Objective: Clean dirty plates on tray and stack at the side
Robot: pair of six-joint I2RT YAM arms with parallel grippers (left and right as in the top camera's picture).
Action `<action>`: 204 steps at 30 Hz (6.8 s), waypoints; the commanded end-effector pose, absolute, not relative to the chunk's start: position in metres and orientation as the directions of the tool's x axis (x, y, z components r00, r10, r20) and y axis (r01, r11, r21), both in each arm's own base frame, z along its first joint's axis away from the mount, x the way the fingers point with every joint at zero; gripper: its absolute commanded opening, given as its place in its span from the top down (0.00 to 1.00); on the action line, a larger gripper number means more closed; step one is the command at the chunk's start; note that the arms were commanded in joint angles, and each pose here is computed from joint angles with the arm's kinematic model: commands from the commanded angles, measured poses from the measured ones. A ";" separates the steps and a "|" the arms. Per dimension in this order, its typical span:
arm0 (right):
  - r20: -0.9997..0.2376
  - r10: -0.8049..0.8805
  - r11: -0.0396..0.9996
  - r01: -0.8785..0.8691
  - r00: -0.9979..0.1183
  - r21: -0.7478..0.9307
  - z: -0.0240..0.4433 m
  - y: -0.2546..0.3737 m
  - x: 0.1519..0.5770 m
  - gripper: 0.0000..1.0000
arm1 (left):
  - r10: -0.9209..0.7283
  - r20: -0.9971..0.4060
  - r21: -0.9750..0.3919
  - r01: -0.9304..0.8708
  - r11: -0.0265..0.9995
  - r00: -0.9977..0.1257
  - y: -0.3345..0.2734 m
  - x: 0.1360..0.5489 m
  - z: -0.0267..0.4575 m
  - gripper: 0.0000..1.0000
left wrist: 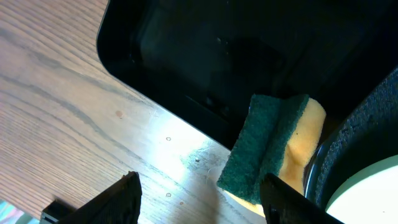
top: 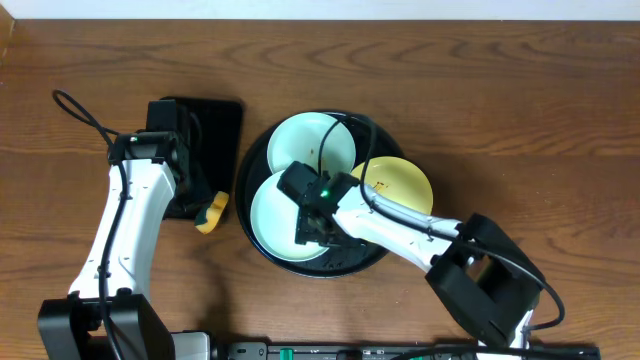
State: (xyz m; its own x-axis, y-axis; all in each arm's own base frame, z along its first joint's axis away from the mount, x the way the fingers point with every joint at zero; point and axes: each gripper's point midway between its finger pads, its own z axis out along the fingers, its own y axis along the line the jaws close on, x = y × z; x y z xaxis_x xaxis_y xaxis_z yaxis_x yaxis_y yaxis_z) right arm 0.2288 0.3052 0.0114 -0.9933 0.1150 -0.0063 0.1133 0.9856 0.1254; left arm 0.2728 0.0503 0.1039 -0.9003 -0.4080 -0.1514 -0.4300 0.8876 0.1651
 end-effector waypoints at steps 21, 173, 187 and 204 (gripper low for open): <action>-0.209 0.320 0.946 0.301 -0.924 0.117 0.005 0.283 0.280 0.52 | -0.417 -0.151 0.125 -0.436 0.891 -0.896 0.045 0.277 0.106 0.37; -0.494 0.319 0.860 0.466 -0.809 -0.207 0.160 0.000 0.449 0.98 | -0.418 -0.161 0.118 -0.438 0.891 -0.894 0.045 0.280 0.107 0.37; -0.428 0.522 0.729 0.646 -0.738 -0.226 0.153 -0.091 0.420 0.98 | -0.418 -0.167 0.115 -0.439 0.891 -0.893 0.045 0.281 0.107 0.37; -0.254 0.274 0.957 0.289 -0.928 -0.024 0.134 0.052 0.421 0.08 | -0.417 -0.168 0.115 -0.438 0.891 -0.893 0.045 0.281 0.107 0.37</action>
